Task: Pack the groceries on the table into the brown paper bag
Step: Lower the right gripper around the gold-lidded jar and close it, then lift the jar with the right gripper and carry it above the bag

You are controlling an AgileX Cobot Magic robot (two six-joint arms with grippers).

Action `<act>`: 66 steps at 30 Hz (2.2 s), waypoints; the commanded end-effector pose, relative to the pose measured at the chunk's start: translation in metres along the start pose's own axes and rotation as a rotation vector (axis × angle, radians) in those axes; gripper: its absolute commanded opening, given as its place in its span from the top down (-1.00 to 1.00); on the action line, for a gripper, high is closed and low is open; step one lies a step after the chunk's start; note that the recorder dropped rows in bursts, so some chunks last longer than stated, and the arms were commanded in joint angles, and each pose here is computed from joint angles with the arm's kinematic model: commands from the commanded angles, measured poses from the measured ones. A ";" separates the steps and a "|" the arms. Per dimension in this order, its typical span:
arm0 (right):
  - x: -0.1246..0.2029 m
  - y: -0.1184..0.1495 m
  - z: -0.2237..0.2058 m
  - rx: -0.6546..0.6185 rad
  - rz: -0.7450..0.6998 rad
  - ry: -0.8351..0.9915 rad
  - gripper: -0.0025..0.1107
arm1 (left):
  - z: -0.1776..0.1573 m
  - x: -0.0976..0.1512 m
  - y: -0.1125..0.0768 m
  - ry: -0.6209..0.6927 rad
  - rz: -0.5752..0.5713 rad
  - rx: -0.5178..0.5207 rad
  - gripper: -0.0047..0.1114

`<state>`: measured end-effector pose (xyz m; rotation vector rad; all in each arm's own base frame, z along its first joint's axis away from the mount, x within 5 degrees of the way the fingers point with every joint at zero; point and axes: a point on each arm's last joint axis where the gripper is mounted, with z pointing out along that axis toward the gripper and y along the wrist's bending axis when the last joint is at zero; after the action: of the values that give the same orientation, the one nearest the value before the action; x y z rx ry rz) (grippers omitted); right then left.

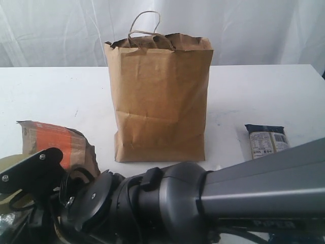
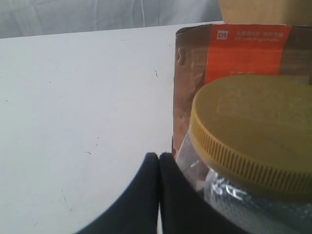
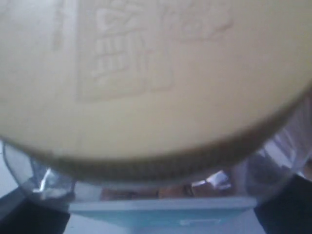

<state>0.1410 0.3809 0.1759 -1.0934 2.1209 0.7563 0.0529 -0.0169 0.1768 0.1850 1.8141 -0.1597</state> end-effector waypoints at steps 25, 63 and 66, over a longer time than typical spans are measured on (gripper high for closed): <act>-0.031 -0.013 -0.085 0.184 -0.137 -0.229 0.96 | 0.000 -0.002 0.005 -0.024 0.131 -0.057 0.92; -0.141 -0.155 -0.322 0.482 -0.182 -0.782 0.96 | 0.000 0.008 -0.001 0.078 0.012 0.017 0.92; -0.139 -0.170 -0.298 0.435 -0.151 -0.728 0.96 | 0.000 0.008 -0.001 0.078 -0.006 0.017 0.92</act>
<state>0.2631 0.1462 0.4402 -0.5871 1.4464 0.4424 0.0505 -0.0173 0.1695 0.2299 1.8932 -0.1407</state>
